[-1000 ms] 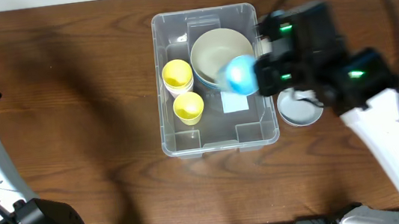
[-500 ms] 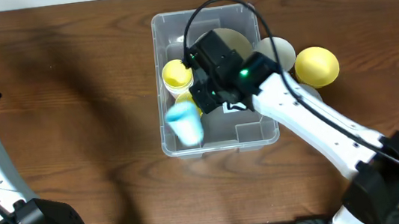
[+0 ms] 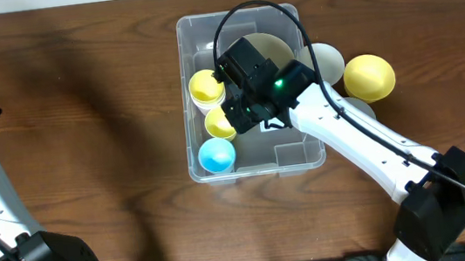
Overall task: Pack container
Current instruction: 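Carry the blue cup left and lower it into the container, then adjust the blue cup onto the yellow cup in the container's front-left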
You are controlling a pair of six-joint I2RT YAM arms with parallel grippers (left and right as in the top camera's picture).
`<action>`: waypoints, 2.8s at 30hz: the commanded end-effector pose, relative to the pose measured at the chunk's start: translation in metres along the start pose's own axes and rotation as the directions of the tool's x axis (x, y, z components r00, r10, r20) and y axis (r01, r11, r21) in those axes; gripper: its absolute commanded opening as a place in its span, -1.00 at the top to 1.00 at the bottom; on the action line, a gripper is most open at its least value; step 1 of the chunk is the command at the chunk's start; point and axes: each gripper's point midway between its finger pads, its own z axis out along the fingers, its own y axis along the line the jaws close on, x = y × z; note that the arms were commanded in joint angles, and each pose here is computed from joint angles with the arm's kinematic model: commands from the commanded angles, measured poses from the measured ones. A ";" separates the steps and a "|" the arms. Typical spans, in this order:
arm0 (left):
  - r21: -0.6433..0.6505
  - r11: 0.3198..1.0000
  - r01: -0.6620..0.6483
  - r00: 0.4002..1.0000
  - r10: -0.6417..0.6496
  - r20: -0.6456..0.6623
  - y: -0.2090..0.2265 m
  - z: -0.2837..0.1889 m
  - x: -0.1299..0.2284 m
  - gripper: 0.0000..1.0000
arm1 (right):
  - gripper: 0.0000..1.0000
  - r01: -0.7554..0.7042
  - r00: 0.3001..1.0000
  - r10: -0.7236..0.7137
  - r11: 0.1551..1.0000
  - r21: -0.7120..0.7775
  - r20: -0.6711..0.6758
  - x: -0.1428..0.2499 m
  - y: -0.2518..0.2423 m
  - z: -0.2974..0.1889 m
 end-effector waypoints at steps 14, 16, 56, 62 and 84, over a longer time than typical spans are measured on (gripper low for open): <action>-0.022 1.000 -0.006 1.000 0.006 0.002 0.003 0.003 -0.001 -0.96 | 0.29 0.030 0.990 -0.049 0.990 -0.141 -0.131 0.038 0.031 -0.023; -0.022 1.000 -0.006 1.000 0.006 0.002 0.003 0.003 -0.001 -0.96 | 0.15 0.052 0.987 -0.074 0.987 -0.151 -0.142 0.043 0.040 -0.023; -0.022 1.000 -0.006 1.000 0.006 0.002 0.003 0.003 -0.001 -0.96 | 0.29 0.099 0.989 -0.094 0.994 0.038 -0.118 0.081 0.032 0.045; -0.022 1.000 -0.006 1.000 0.006 0.002 0.003 0.003 -0.001 -0.96 | 0.95 0.097 0.991 -0.094 0.995 0.032 -0.098 0.076 0.034 0.045; -0.022 1.000 -0.006 1.000 0.006 0.002 0.003 0.003 -0.001 -0.96 | 0.97 0.090 0.995 -0.088 0.995 -0.040 0.040 0.017 0.062 -0.041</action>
